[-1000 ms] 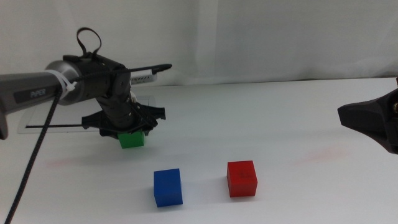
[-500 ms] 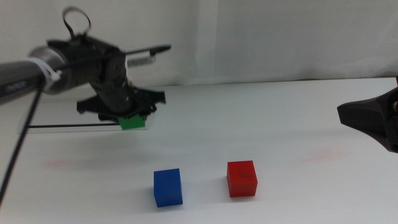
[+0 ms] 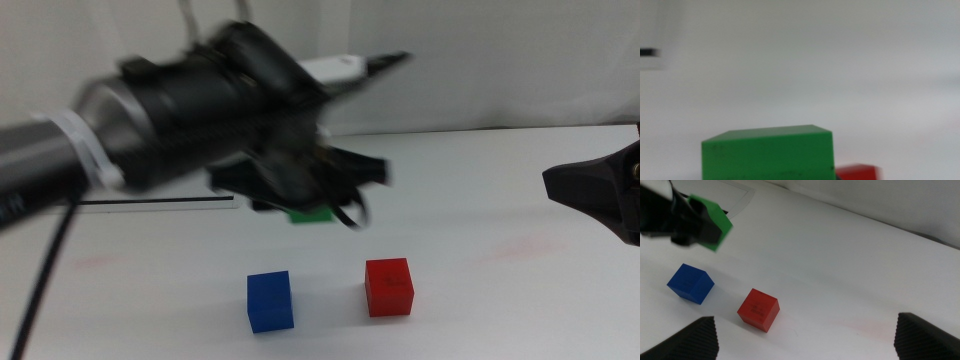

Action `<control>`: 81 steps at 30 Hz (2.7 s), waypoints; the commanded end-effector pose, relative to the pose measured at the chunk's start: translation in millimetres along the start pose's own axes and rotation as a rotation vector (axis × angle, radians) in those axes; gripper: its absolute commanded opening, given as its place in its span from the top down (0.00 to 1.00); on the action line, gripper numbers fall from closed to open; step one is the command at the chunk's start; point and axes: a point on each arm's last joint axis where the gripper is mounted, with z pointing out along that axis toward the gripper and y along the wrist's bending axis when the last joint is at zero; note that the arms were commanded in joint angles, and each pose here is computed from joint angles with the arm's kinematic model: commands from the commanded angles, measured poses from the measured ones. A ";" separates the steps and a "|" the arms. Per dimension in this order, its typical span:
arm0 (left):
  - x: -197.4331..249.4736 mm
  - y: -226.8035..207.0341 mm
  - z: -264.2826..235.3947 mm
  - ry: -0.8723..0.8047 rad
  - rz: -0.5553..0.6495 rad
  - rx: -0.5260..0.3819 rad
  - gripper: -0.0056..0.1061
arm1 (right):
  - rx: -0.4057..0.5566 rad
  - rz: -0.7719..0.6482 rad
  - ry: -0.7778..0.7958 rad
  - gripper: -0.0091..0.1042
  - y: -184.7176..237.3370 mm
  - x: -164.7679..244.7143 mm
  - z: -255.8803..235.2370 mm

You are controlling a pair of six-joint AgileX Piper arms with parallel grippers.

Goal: Stack red cubes first, then green, then blue cubes in a specific spot.

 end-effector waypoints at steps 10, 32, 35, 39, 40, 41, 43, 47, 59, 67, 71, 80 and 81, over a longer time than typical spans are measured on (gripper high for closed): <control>44.7 -70.3 -7.4 -0.013 -0.053 0.096 0.98 | 0.001 -0.063 0.073 0.09 -0.8 7.9 -0.6; 52.8 -92.3 36.0 0.065 -0.113 0.020 0.98 | -0.002 -0.078 0.078 0.09 -0.6 8.4 -0.6; 53.7 -92.8 38.8 0.068 -0.116 0.016 0.98 | -0.002 -0.078 0.076 0.09 -0.6 8.2 -0.6; 55.1 -93.4 44.0 0.071 -0.110 0.005 0.98 | -0.002 -0.078 0.076 0.09 -0.6 8.2 -0.6; 55.6 -93.6 44.9 0.074 -0.110 0.004 0.98 | -0.002 -0.078 0.076 0.09 -0.6 8.2 -0.6; 55.9 -93.7 45.7 0.075 -0.110 0.002 0.98 | -0.002 -0.078 0.076 0.09 -0.6 8.2 -0.6; 56.7 -94.0 48.1 0.078 -0.108 -0.003 0.98 | -0.002 -0.076 0.076 0.09 -0.6 8.2 -0.6; 57.5 -94.2 50.8 0.080 -0.100 -0.008 0.98 | -0.002 -0.076 0.076 0.09 -0.6 8.2 -0.6; 65.6 -96.0 68.4 0.122 -0.065 -0.042 0.98 | -0.016 -0.064 0.074 0.09 0.8 8.1 -0.6; 66.7 -96.6 69.3 0.132 -0.031 -0.037 0.56 | -0.019 -0.062 0.068 0.09 1.0 7.6 -0.6; 66.0 -96.5 67.3 0.130 -0.015 -0.031 0.13 | -0.018 -0.062 0.067 0.09 1.0 7.4 -0.6; 54.1 -92.2 40.4 0.067 0.065 0.010 0.12 | -0.019 -0.062 0.066 0.09 1.0 7.6 -1.2; 49.7 -89.9 29.4 0.050 0.085 0.030 0.12 | -0.018 -0.067 0.060 0.09 1.1 7.8 -3.0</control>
